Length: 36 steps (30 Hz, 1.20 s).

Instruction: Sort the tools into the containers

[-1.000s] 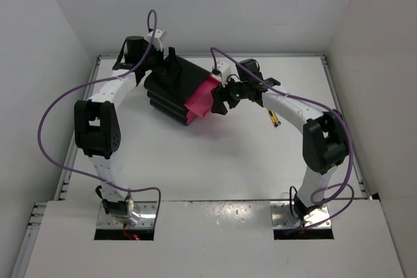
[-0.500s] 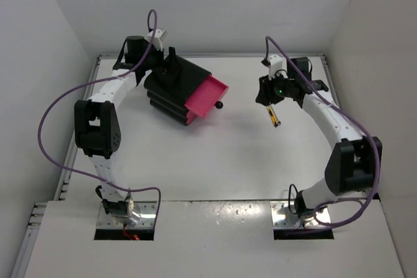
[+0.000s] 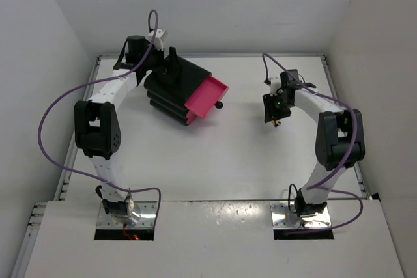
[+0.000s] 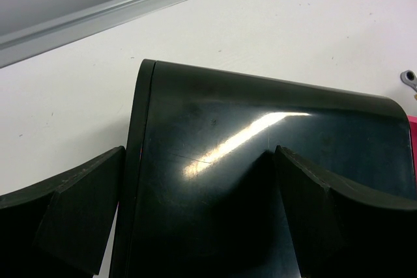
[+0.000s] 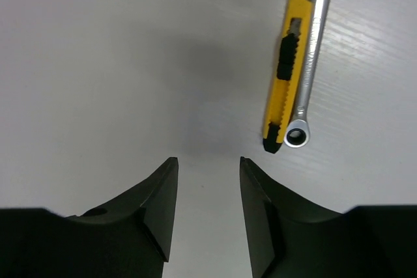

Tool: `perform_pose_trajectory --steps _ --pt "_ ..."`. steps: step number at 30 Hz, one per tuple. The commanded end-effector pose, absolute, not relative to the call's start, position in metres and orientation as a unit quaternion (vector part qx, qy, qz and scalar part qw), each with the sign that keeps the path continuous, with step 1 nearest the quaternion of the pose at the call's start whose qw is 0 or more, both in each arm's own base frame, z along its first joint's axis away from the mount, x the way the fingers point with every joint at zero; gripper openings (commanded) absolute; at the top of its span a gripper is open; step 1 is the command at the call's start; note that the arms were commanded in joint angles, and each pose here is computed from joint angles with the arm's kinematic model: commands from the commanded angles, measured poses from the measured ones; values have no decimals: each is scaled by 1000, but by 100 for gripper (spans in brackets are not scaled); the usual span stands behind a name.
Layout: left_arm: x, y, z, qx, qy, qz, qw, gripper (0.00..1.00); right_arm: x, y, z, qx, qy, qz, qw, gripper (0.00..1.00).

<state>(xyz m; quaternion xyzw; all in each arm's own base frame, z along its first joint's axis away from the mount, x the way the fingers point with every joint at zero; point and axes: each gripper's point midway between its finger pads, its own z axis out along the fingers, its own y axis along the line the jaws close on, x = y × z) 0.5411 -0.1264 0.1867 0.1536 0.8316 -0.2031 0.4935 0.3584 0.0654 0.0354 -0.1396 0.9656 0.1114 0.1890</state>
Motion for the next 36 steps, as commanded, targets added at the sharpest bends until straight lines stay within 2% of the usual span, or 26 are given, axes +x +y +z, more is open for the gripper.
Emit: perform_pose_trajectory --steps 1,4,15,21,36 --pt "463 -100 46 146 941 -140 271 100 383 56 46 -120 965 81 217 44" --pt "464 -102 47 148 939 -145 275 100 389 51 44 -112 966 66 224 48" --pt "461 -105 45 146 939 -155 269 100 404 45 26 -105 969 55 219 49" --pt "459 -107 42 146 939 -161 265 100 409 46 18 -100 969 56 218 54" --pt "462 -107 40 146 939 -161 265 100 409 53 -1 -103 973 78 190 54"
